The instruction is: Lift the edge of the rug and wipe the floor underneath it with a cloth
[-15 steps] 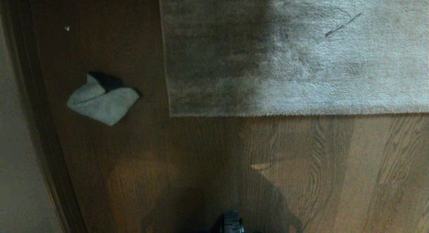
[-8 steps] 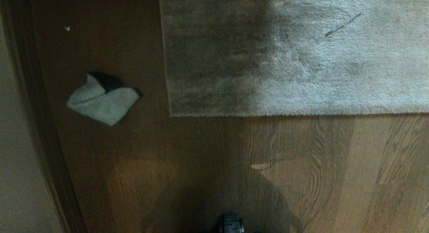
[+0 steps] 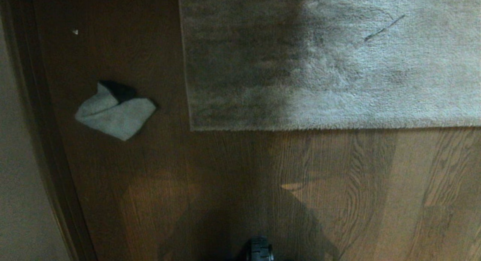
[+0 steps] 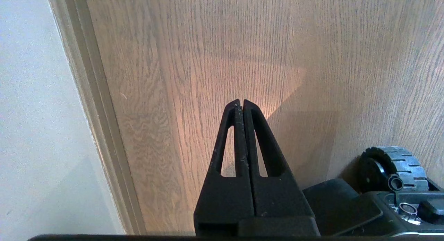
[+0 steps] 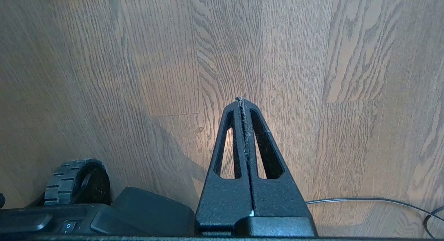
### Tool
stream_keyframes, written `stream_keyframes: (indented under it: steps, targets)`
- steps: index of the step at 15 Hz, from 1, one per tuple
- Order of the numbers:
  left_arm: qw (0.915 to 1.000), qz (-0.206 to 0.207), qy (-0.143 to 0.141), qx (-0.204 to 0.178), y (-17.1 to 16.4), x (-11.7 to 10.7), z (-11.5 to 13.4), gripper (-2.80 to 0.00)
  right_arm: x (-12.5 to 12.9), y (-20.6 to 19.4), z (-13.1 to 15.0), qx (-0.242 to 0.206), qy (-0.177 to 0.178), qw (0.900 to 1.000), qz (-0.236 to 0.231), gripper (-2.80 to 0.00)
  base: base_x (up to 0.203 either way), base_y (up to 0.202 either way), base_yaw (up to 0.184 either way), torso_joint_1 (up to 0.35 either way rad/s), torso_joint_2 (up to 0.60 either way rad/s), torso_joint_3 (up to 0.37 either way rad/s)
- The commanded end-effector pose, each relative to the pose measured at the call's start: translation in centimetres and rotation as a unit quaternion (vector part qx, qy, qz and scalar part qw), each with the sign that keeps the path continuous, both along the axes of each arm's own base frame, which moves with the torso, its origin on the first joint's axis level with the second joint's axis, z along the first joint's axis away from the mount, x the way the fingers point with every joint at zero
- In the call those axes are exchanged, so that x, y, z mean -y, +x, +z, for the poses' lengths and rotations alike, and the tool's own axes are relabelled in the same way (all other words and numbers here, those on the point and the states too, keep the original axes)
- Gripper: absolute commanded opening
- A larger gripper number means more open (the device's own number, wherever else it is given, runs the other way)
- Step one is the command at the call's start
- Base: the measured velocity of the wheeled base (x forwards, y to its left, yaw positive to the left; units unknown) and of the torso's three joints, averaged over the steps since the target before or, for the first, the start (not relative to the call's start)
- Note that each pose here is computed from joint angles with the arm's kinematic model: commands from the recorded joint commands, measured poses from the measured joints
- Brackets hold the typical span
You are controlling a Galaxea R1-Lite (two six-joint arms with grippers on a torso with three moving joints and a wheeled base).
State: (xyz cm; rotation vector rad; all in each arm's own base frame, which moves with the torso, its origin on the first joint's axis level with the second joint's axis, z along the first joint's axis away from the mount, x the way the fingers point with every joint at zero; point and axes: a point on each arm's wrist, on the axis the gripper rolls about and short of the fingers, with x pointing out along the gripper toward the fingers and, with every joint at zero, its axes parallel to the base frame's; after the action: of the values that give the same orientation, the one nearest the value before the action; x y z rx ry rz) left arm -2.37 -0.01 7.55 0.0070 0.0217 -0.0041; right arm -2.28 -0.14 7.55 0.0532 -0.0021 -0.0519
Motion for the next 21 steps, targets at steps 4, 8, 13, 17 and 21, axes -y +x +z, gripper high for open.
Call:
stream_keyframes:
  steps: [4,8,13,17,21]
  targets:
    - [1.0,0.001,0.0,0.0,0.0,0.0,0.0,-2.8,0.0,0.0,0.0,0.0,0.0,1.0,0.0,-2.8,0.0,0.0,0.0,0.0,0.0,0.0]
    - [1.0,0.001,-0.001,0.0,0.0,0.0,0.0,-2.8,0.0,0.0,-0.01,0.0,0.0,1.0,0.0,-2.8,0.0,0.0,0.0,0.0,0.0,0.0]
    - [1.0,0.001,-0.001,0.0,0.0,-0.01,0.0,-2.8,0.0,0.0,-0.01,0.0,0.0,1.0,0.0,-2.8,0.0,0.0,0.0,0.0,0.0,0.0]
    - [1.0,0.001,-0.001,0.0,0.0,-0.01,0.0,-2.8,0.0,0.0,0.01,0.0,0.0,1.0,0.0,-2.8,0.0,0.0,0.0,0.0,0.0,0.0]
    - [1.0,0.002,-0.001,0.0,0.0,-0.01,0.0,-2.8,0.0,0.01,0.0,-0.001,0.0,1.0,0.0,-2.8,0.0,0.0,0.0,0.0,0.0,0.0]
